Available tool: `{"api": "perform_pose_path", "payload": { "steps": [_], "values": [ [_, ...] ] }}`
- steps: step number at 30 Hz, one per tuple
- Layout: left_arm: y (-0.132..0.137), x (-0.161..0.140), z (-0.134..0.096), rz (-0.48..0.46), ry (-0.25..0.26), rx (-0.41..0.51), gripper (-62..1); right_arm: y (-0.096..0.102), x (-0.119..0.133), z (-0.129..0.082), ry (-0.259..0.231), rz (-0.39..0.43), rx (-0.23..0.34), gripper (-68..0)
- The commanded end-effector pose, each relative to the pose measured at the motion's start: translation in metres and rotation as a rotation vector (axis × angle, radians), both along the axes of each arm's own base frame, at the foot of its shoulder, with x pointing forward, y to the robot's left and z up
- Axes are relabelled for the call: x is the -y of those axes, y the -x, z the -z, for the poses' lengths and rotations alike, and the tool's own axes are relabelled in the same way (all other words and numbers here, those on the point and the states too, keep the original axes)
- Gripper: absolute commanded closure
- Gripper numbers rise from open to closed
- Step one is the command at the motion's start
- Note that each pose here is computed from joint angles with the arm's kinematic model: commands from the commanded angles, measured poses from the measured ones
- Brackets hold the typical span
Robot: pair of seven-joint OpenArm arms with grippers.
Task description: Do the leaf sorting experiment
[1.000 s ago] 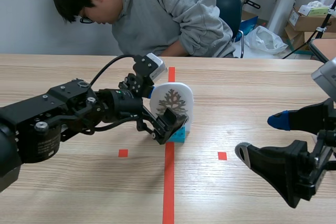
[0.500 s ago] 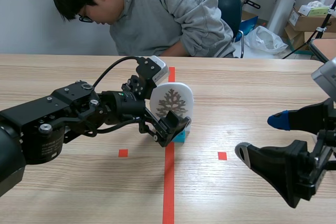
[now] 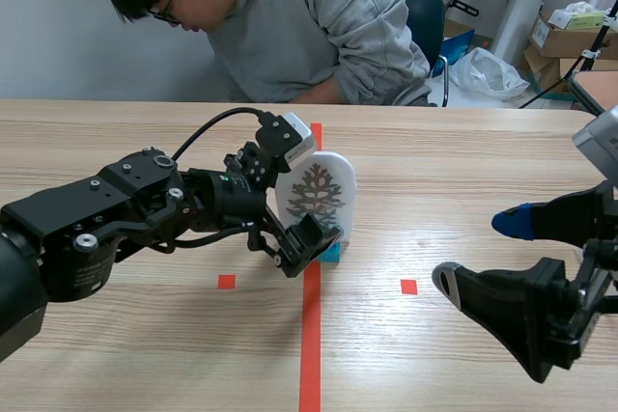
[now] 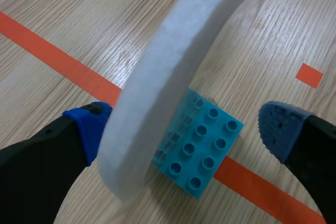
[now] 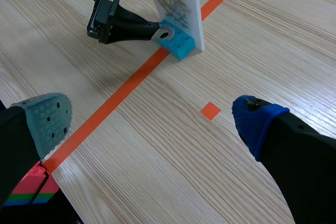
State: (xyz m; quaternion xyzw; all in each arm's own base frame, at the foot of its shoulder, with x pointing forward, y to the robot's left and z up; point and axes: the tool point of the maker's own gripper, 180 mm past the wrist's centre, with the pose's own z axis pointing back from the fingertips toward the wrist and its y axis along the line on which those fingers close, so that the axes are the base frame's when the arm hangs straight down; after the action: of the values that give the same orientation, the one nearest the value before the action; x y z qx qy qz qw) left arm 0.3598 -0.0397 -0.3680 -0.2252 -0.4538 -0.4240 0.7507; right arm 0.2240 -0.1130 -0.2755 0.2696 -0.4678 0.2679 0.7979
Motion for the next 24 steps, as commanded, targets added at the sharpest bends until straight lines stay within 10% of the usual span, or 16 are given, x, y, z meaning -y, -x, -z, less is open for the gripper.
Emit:
{"api": "perform_pose_path", "payload": {
  "steps": [1,14,24],
  "values": [
    [-0.0067,0.0058,-0.0142,-0.002,0.036,0.028,-44.8,-0.0068,0.0012,-0.0132,-0.008,-0.006,0.047,-63.4],
    [-0.0066,0.0056,-0.0138,-0.004,0.036,0.024,-8.6,-0.0068,0.0012,-0.0132,-0.008,-0.006,0.047,-63.4],
    [-0.0049,0.0038,-0.0086,-0.002,0.006,0.005,-7.0,-0.0068,0.0012,-0.0132,-0.008,-0.006,0.047,-63.4]
  ]
}}
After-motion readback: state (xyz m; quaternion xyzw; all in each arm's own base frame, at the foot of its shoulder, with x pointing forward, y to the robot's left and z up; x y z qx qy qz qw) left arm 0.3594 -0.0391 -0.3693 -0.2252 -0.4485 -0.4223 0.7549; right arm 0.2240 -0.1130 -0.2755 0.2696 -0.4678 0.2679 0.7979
